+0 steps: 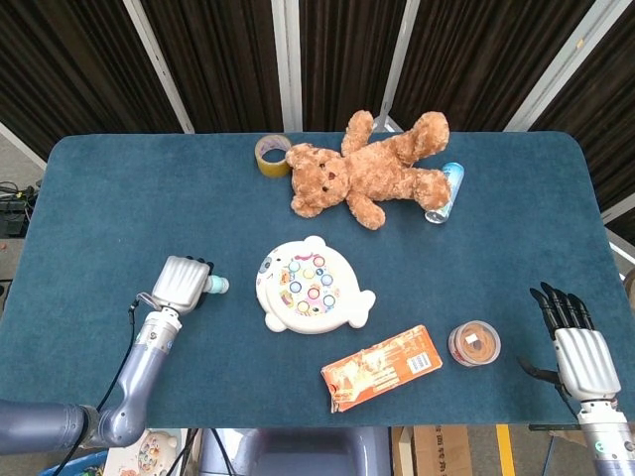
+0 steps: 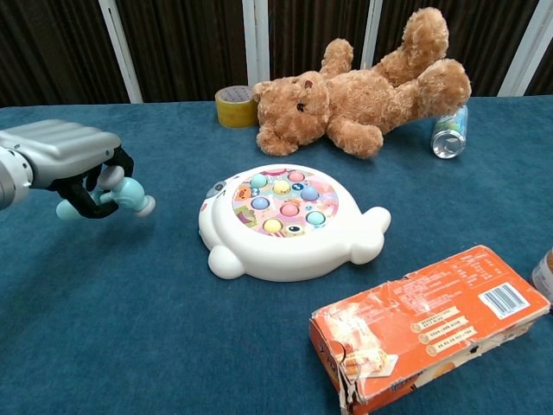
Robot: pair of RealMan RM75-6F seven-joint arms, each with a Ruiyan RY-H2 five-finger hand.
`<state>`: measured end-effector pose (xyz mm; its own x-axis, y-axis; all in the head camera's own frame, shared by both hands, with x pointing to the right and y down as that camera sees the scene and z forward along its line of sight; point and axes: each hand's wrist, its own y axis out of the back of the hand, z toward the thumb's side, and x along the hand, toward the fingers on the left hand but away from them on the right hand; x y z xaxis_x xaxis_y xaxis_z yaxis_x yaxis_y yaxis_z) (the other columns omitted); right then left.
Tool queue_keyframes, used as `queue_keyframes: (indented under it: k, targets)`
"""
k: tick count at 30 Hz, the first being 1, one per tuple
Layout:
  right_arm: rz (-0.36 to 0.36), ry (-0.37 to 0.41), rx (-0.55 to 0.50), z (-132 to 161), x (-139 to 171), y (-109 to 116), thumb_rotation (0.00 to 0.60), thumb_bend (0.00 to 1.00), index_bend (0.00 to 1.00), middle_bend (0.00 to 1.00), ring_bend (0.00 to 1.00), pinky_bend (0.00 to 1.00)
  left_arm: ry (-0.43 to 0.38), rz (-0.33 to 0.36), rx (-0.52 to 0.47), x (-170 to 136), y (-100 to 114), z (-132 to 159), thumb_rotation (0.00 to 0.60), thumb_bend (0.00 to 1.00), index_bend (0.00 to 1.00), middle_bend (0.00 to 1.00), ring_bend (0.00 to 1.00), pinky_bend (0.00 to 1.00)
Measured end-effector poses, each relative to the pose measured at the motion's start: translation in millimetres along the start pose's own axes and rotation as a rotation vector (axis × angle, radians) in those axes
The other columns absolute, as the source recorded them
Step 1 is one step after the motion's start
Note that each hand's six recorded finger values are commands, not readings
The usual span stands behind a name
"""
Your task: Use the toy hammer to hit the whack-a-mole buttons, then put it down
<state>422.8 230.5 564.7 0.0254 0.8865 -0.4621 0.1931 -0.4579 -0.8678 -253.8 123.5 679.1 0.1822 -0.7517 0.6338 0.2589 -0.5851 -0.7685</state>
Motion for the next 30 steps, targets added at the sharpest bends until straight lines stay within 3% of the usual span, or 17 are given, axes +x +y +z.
queue_keyframes:
  k: [14, 19, 25, 30]
  targets:
    - [0.001, 0.004, -0.001, -1, 1, 0, 0.600, 0.19, 0.00, 0.00, 0.00, 0.00, -0.026, -0.015, -0.009, 3, -23, 14, 0.600, 0.50, 0.61, 0.52, 0.46, 0.63]
    - [0.001, 0.003, -0.003, -2, 1, 1, 0.600, 0.19, 0.00, 0.00, 0.00, 0.00, -0.018, -0.022, 0.007, 3, -28, 14, 0.600, 0.36, 0.57, 0.48, 0.43, 0.61]
    - [0.002, 0.004, -0.003, -2, 1, 0, 0.600, 0.19, 0.00, 0.00, 0.00, 0.00, -0.012, -0.024, 0.027, 3, -29, 12, 0.600, 0.18, 0.44, 0.37, 0.35, 0.52]
    - [0.001, 0.003, -0.004, -2, 1, 1, 0.600, 0.19, 0.00, 0.00, 0.00, 0.00, -0.001, 0.000, 0.032, 3, -25, 10, 0.600, 0.16, 0.37, 0.32, 0.32, 0.49]
